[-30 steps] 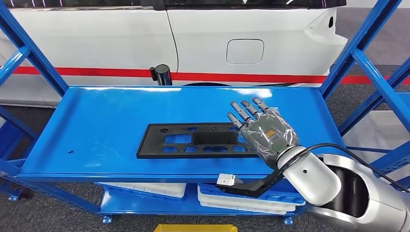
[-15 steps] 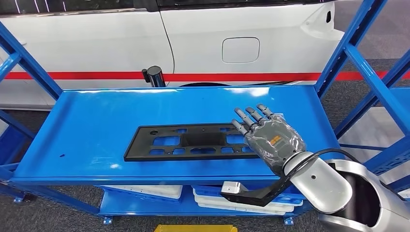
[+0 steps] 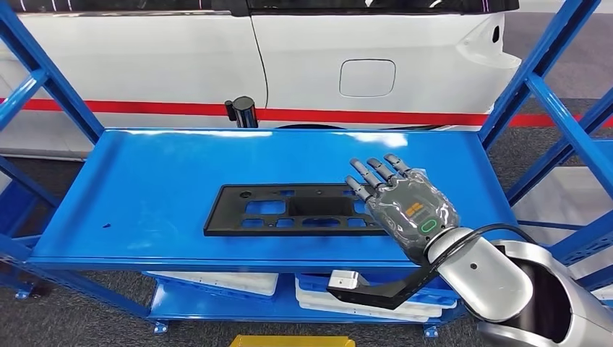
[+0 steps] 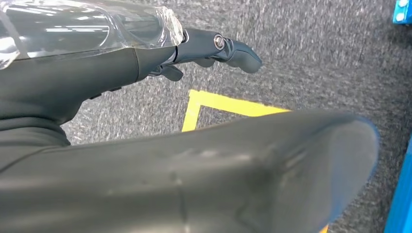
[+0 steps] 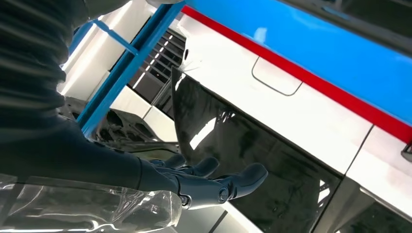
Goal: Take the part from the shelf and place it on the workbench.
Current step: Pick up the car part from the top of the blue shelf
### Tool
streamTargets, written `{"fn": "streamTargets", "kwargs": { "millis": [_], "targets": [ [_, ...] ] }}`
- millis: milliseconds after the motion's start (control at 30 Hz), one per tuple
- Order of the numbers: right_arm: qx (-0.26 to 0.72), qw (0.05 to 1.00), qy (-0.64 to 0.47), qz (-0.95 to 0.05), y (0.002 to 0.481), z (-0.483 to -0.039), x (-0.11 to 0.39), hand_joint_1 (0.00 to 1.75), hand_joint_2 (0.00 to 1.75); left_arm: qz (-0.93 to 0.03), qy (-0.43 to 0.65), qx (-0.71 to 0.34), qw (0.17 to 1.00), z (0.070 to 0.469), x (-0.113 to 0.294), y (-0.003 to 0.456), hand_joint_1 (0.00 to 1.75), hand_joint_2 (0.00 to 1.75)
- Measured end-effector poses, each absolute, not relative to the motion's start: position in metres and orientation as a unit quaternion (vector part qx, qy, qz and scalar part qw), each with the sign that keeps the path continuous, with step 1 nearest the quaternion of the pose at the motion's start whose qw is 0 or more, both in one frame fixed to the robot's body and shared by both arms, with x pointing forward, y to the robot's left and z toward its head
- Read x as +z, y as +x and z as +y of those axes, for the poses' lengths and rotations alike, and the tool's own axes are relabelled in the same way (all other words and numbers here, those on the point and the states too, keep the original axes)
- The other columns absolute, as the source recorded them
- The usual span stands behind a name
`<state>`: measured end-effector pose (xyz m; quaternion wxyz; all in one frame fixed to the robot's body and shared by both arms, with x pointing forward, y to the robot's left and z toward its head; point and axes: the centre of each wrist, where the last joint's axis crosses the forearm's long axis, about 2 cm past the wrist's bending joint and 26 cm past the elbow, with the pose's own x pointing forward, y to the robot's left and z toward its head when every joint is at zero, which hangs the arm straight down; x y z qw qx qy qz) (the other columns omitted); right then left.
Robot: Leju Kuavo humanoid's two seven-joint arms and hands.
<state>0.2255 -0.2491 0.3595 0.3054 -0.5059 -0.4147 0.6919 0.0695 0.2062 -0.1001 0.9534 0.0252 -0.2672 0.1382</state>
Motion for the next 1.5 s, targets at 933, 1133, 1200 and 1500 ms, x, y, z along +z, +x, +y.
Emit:
{"fn": "streamTargets", "kwargs": {
  "millis": [933,1133,1200,1500],
  "targets": [
    [0.673,0.309,-0.5,-0.449,0.2256,-0.2488,0.3605,0.0,1.75,-0.27,0.027,0.135,0.953,0.2043,-0.0995,0.071,0.0,0.0],
    [0.672,0.309,-0.498,-0.454,0.2266,-0.248,0.3595,0.0,1.75,-0.271,0.026,0.133,0.953,0.2037,-0.0993,0.0717,0.0,0.0],
    [0.671,0.308,-0.494,-0.459,0.227,-0.2468,0.3585,0.0,1.75,-0.271,0.026,0.133,0.953,0.2037,-0.0993,0.0717,0.0,0.0],
    [0.678,0.307,-0.482,-0.462,0.2323,-0.2432,0.3562,0.0,1.75,-0.274,0.026,0.129,0.953,0.2037,-0.099,0.0733,0.0,0.0]
  ]
}}
